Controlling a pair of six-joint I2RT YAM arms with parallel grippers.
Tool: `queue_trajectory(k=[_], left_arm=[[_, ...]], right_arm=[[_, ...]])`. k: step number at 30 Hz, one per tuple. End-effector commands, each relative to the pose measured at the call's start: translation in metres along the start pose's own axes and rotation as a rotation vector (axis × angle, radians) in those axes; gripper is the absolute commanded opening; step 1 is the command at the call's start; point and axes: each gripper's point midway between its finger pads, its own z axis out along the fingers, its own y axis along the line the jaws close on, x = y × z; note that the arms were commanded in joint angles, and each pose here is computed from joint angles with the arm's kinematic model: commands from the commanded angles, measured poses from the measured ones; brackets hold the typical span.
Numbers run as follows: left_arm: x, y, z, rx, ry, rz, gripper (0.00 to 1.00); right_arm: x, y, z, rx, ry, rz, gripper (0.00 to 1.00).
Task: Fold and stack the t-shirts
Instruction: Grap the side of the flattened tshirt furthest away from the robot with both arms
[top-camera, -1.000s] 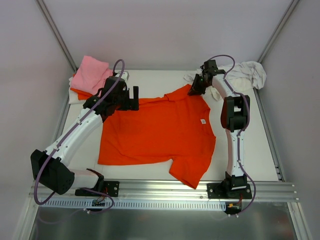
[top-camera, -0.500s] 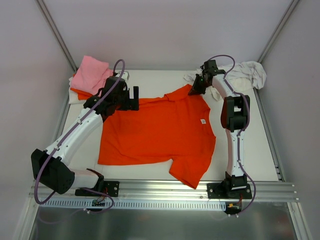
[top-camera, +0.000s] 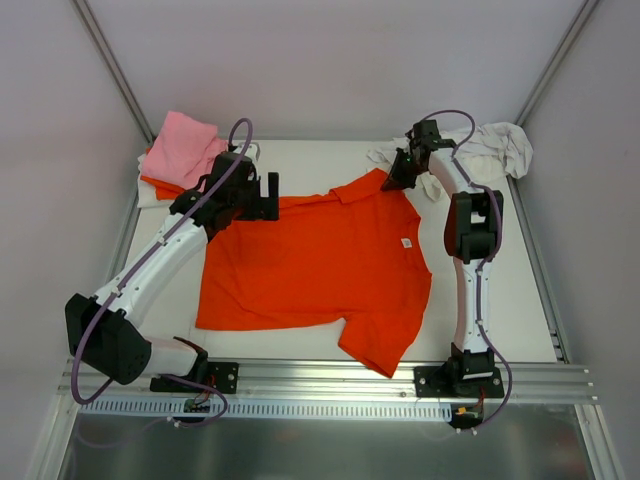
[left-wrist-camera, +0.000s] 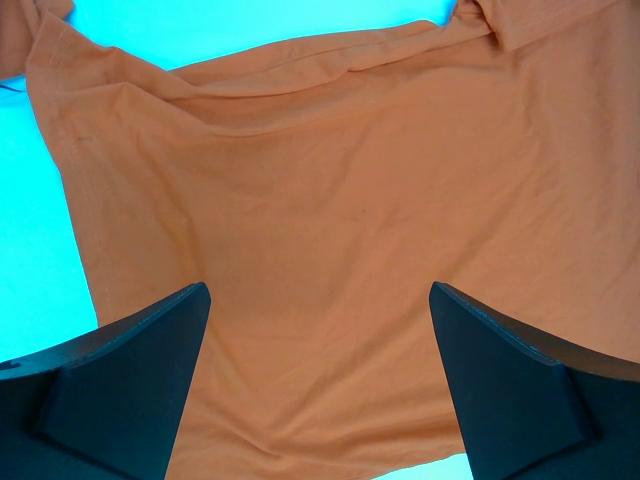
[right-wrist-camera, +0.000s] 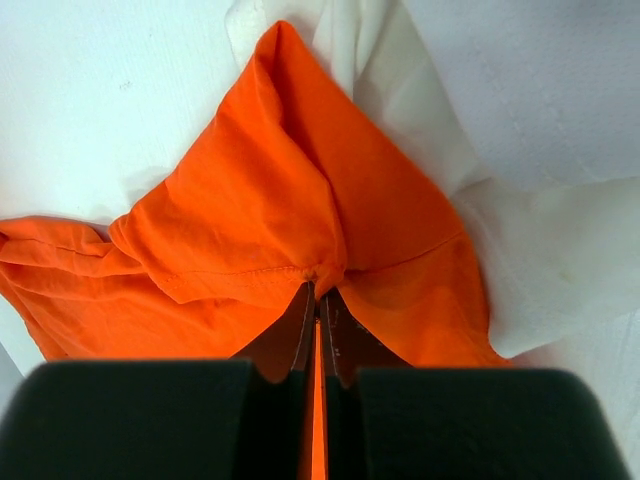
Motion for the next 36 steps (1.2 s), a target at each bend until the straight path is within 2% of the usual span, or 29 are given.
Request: queue_trajectory(k=[1, 4, 5, 6, 9, 10, 20, 27, 36], left_arm=[[-0.016, -0.002, -0.005, -0.008, -0.04, 0.019, 0.95], [-0.017, -0.002, -0.003, -0.006, -0.039, 0.019, 0.95], [-0.017, -0.002, -0.003, -0.007, -0.038, 0.019, 0.95], [-0.017, -0.002, -0.003, -0.006, -0.039, 0.019, 0.95], [-0.016, -0.003, -0.003, -0.006, -0.036, 0.019, 0.94], [-0.016, -0.002, -0.003, -0.008, -0.035, 0.018, 0.95], [-0.014, -0.003, -0.002, -0.005, -0.028, 0.021, 0.95], [-0.016, -0.005, 0.0, -0.001, -0.025, 0.019, 0.95], [-0.017, -0.005, 0.001, -0.003, -0.024, 0.021, 0.95]], right_arm=[[-0.027, 0.026, -0.046, -0.034, -0.099, -0.052, 0.0], [-0.029, 0.028, -0.047, -0.04, -0.104, -0.052, 0.0], [-0.03, 0.027, -0.047, -0.038, -0.108, -0.053, 0.04], [-0.03, 0.025, -0.045, -0.031, -0.106, -0.05, 0.22], [-0.028, 0.022, -0.042, -0.029, -0.095, -0.043, 0.28], [-0.028, 0.021, -0.042, -0.031, -0.094, -0.042, 0.34], [-0.036, 0.024, -0.038, -0.042, -0.113, -0.04, 0.36], [-0.044, 0.027, -0.036, -0.051, -0.129, -0.03, 0.31], [-0.038, 0.022, -0.033, -0.042, -0.109, -0.025, 0.33]])
